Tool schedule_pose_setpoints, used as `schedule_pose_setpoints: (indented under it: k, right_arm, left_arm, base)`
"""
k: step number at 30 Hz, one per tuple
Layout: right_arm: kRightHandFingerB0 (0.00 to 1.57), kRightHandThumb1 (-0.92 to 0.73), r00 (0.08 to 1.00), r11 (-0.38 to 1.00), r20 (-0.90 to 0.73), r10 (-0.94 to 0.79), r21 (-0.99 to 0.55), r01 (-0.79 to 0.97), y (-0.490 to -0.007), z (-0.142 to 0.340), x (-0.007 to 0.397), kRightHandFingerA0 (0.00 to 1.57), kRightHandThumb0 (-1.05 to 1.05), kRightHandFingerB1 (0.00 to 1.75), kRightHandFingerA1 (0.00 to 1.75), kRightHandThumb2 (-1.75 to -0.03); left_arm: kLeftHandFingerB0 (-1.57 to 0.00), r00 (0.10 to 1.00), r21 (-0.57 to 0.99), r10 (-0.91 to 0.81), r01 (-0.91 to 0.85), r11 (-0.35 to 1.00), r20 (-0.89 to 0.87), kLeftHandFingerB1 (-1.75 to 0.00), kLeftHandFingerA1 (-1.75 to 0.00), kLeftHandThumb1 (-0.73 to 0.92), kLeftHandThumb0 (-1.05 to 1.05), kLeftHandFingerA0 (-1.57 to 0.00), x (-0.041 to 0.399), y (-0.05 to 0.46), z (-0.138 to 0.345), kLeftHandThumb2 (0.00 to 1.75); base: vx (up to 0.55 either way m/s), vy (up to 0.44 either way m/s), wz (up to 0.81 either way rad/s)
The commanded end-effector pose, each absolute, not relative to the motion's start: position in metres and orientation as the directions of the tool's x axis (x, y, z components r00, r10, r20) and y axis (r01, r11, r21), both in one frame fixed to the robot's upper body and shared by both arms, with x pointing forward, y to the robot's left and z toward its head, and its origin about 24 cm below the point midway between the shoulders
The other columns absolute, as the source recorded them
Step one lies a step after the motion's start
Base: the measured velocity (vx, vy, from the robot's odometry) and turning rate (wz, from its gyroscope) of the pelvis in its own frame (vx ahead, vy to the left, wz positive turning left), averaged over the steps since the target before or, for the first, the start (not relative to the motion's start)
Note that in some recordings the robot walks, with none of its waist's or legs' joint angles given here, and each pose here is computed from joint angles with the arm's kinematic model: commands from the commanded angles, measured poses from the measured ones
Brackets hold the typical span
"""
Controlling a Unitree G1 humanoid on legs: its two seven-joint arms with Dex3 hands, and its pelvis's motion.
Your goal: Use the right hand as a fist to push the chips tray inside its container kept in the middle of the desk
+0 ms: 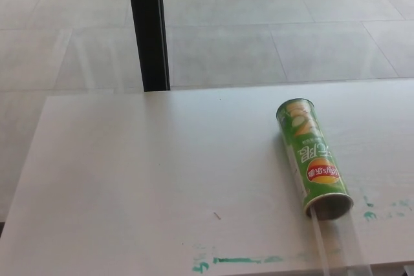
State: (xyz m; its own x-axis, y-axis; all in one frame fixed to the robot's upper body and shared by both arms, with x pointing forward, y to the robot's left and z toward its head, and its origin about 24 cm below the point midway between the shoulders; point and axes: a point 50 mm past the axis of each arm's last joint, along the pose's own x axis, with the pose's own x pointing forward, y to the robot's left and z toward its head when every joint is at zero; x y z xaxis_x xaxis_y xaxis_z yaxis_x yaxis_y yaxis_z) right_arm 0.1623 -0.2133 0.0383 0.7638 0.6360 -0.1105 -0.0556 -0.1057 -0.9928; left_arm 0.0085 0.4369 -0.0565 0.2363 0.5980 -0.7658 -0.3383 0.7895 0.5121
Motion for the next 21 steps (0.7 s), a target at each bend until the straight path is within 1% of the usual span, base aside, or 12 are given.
schedule_pose_setpoints:
  k: [1,2,7,8,11,12,15,16,17,18,19,21]
  right_arm:
    - [0.8,-0.85,0.742,-0.093,0.036,0.669,-0.987,0.132,-0.2178,0.0519,0.1646,1.05,-0.75,0.61,1.52,-0.7]
    - [0.8,-0.86,0.742,-0.091,0.046,0.669,-0.986,0.143,-0.2181,0.0523,0.1644,1.03,-0.74,0.61,1.54,-0.7]
    - [0.78,-0.87,0.744,-0.082,0.059,0.665,-0.985,0.152,-0.2193,0.0548,0.1653,1.06,-0.74,0.6,1.52,-0.72]
    - [0.78,-0.88,0.744,-0.083,0.061,0.665,-0.984,0.155,-0.2197,0.0543,0.1655,1.02,-0.72,0.6,1.53,-0.7]
    - [0.79,-0.88,0.742,-0.081,0.07,0.667,-0.983,0.166,-0.22,0.0535,0.1675,1.02,-0.73,0.6,1.56,-0.7]
    - [0.78,-0.88,0.742,-0.081,0.07,0.667,-0.983,0.165,-0.2201,0.0531,0.1676,1.02,-0.72,0.6,1.58,-0.7]
    - [0.79,-0.88,0.745,-0.083,0.068,0.664,-0.983,0.164,-0.2206,0.0521,0.1681,1.02,-0.72,0.6,1.59,-0.71]
    - [0.78,-0.9,0.745,-0.093,0.06,0.664,-0.982,0.162,-0.2211,0.0525,0.1684,1.02,-0.72,0.6,1.56,-0.71]
    - [0.76,-0.72,0.75,-0.105,0.047,0.66,-0.983,0.154,-0.2213,0.0532,0.1695,1.23,-0.65,0.73,1.36,-1.15]
    - [0.76,-0.72,0.754,-0.115,0.037,0.656,-0.982,0.148,-0.2215,0.0537,0.1712,1.23,-0.65,0.73,1.36,-1.15]
    - [0.76,-0.71,0.763,-0.113,0.034,0.646,-0.984,0.14,-0.2211,0.0539,0.171,1.22,-0.66,0.73,1.36,-1.15]
    - [0.75,-0.71,0.764,-0.118,0.029,0.644,-0.984,0.137,-0.2208,0.0541,0.1717,1.23,-0.66,0.72,1.36,-1.15]
  left_arm:
    - [-0.5,0.249,0.532,0.639,-0.383,0.755,-0.727,-1.11,-1.35,0.82,-1.01,-0.7,0.0073,0.442,-0.051,1.08]
    - [-0.55,0.258,0.527,0.64,-0.392,0.754,-0.724,-1.05,-1.26,0.72,-1.03,-0.78,0.0073,0.4418,-0.0509,1.28]
    - [-0.53,0.254,0.524,0.632,-0.385,0.76,-0.732,-1.06,-1.25,0.75,-1.03,-0.74,0.0052,0.4403,-0.0524,1.27]
    - [-0.46,0.256,0.527,0.632,-0.376,0.762,-0.731,-1.12,-1.35,0.85,-1.05,-0.7,0.0054,0.4403,-0.0524,1.06]
    - [-0.48,0.264,0.533,0.634,-0.365,0.763,-0.727,-1.12,-1.36,0.86,-1.05,-0.7,0.0062,0.4401,-0.0522,1.07]
    - [-0.57,0.261,0.525,0.634,-0.383,0.76,-0.728,-1.07,-1.26,0.74,-1.05,-0.76,0.0059,0.4401,-0.0524,1.27]
    - [-0.46,0.267,0.52,0.63,-0.382,0.764,-0.73,-1.12,-1.37,0.85,-1.02,-0.69,0.0065,0.4406,-0.0517,1.06]
    - [-0.53,0.263,0.516,0.63,-0.391,0.762,-0.731,-1.04,-1.25,0.76,-1.02,-0.72,0.0063,0.4404,-0.052,1.26]
    - [-0.48,0.265,0.517,0.628,-0.384,0.765,-0.731,-1.08,-1.34,0.84,-1.05,-0.68,0.0058,0.44,-0.0523,1.06]
    - [-0.48,0.268,0.521,0.627,-0.373,0.767,-0.731,-1.08,-1.34,0.84,-1.05,-0.68,0.0052,0.4394,-0.0527,1.06]
    - [-0.56,0.267,0.52,0.629,-0.381,0.765,-0.73,-1.04,-1.23,0.75,-1.05,-0.7,0.0052,0.4394,-0.0528,1.26]
    - [-0.57,0.267,0.517,0.624,-0.376,0.769,-0.734,-1.05,-1.24,0.75,-1.05,-0.7,0.0048,0.4394,-0.0527,1.27]
  base:
    - [0.0,0.0,0.0]
    - [0.0,0.0,0.0]
    - [0.0,0.0,0.0]
    - [0.0,0.0,0.0]
    - [0.0,0.0,0.0]
    - [0.0,0.0,0.0]
    - [0.0,0.0,0.0]
    - [0.0,0.0,0.0]
    - [0.0,0.0,0.0]
    - [0.0,0.0,0.0]
    - [0.0,0.0,0.0]
    - [0.0,0.0,0.0]
